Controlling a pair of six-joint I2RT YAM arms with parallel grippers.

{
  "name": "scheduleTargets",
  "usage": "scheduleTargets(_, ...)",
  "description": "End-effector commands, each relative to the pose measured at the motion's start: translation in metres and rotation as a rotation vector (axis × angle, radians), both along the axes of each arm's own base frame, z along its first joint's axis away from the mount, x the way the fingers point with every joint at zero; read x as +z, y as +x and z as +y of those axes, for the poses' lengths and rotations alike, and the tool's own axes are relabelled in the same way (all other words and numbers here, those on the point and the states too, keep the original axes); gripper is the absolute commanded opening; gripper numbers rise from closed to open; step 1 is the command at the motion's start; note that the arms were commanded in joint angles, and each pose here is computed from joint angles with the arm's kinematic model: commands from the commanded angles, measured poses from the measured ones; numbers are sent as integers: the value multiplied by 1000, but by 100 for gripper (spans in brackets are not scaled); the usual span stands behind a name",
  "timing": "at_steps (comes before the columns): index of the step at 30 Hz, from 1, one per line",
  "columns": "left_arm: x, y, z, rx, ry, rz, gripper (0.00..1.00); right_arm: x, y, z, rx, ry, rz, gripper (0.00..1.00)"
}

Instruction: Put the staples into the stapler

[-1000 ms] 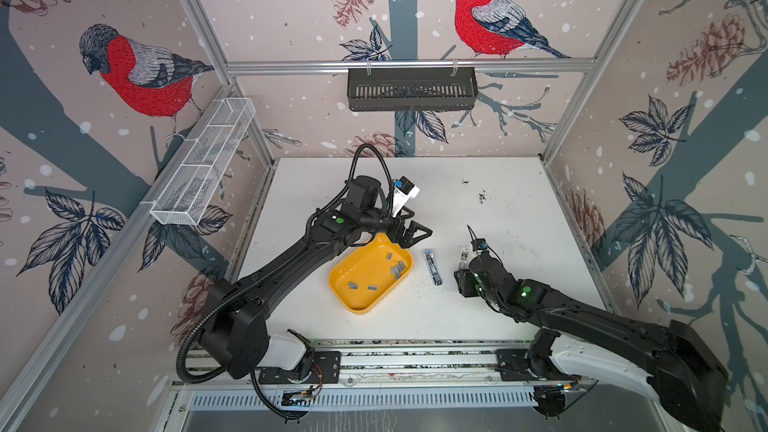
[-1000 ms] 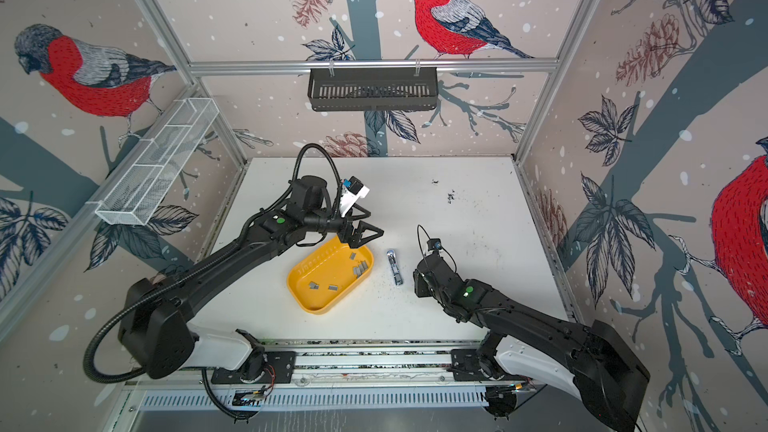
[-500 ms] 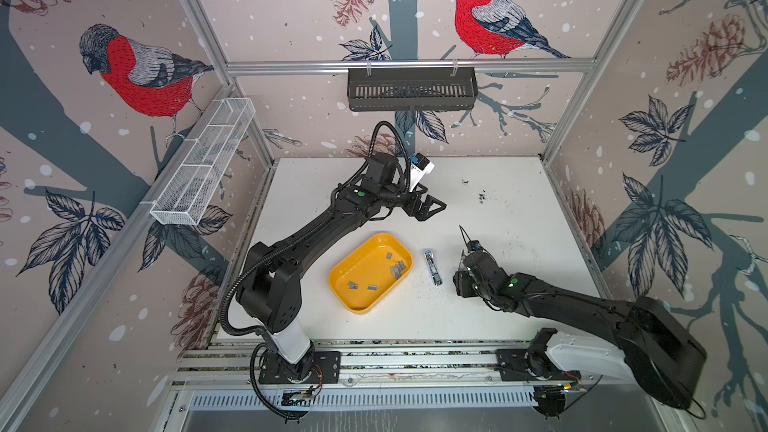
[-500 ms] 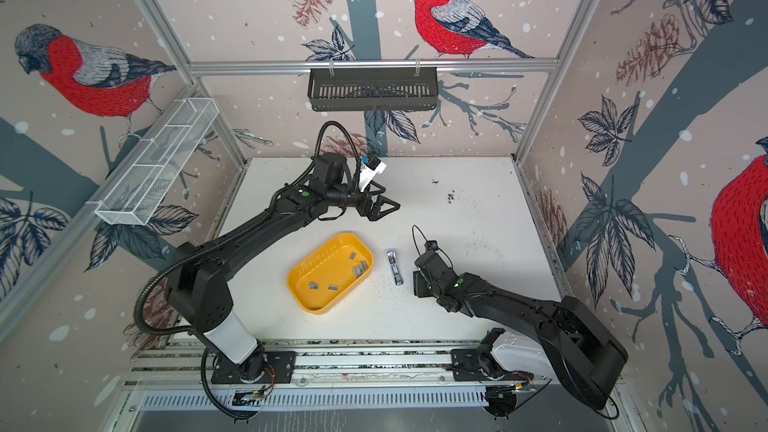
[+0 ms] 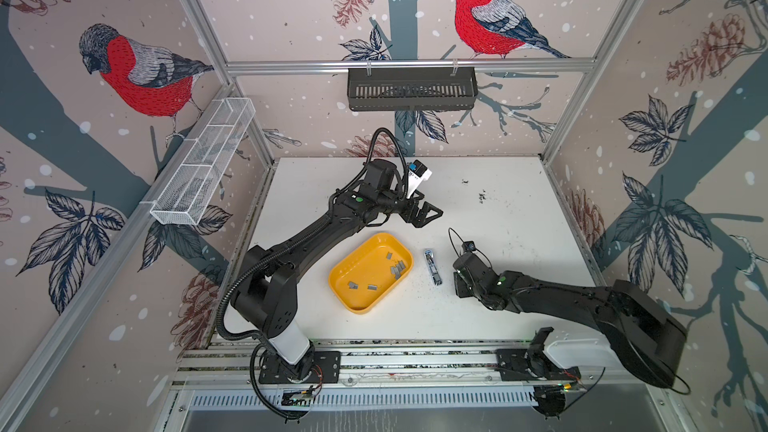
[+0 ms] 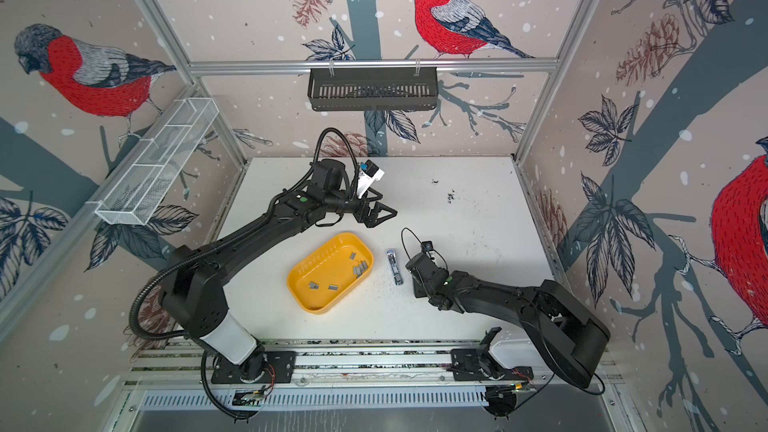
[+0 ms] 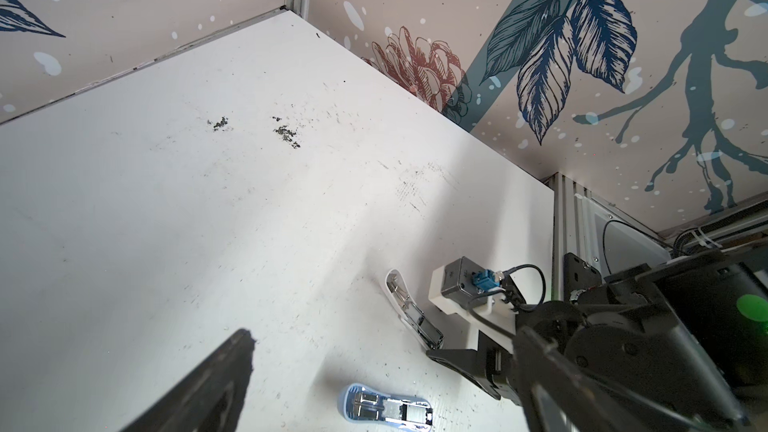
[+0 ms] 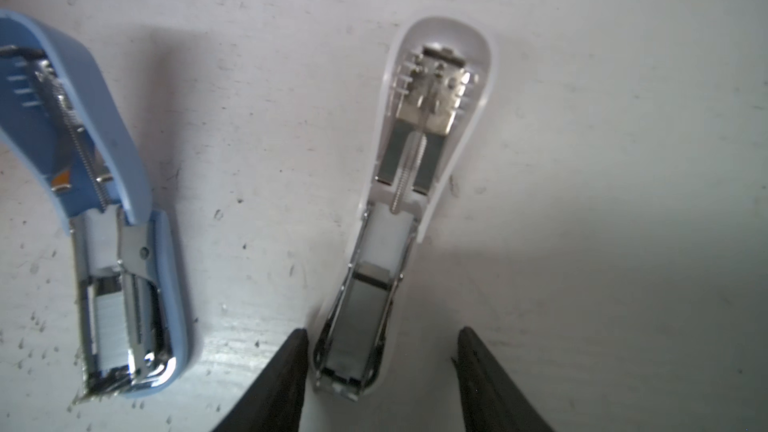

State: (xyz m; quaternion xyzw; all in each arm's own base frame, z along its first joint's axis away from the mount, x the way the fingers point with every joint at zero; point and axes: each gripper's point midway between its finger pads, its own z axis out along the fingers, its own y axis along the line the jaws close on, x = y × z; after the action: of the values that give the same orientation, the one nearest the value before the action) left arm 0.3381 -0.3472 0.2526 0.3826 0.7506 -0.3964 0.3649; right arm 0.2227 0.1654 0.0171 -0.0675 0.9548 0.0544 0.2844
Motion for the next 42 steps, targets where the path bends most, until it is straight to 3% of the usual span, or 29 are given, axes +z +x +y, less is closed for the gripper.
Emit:
scheduleTargets(1, 8, 4, 0, 18, -12, -40, 97, 1, -2, -12, -47, -16, 1, 54)
scheduleTargets(9, 8, 3, -2, 24, -50, -31, 97, 7, -3, -12, -20, 45, -7, 48)
scheduleTargets(26, -7, -4, -14, -8, -5, -6, 97, 15, 6, -10, -3, 73, -21, 35)
scheduleTargets(32, -11, -3, -17, -9, 14, 30, 97, 28, 6, 3, 32, 177, -20, 34)
scheduleTargets(42, -10, -4, -15, -7, 20, 19, 97, 29, 2, 13, 61, 222, -2, 29)
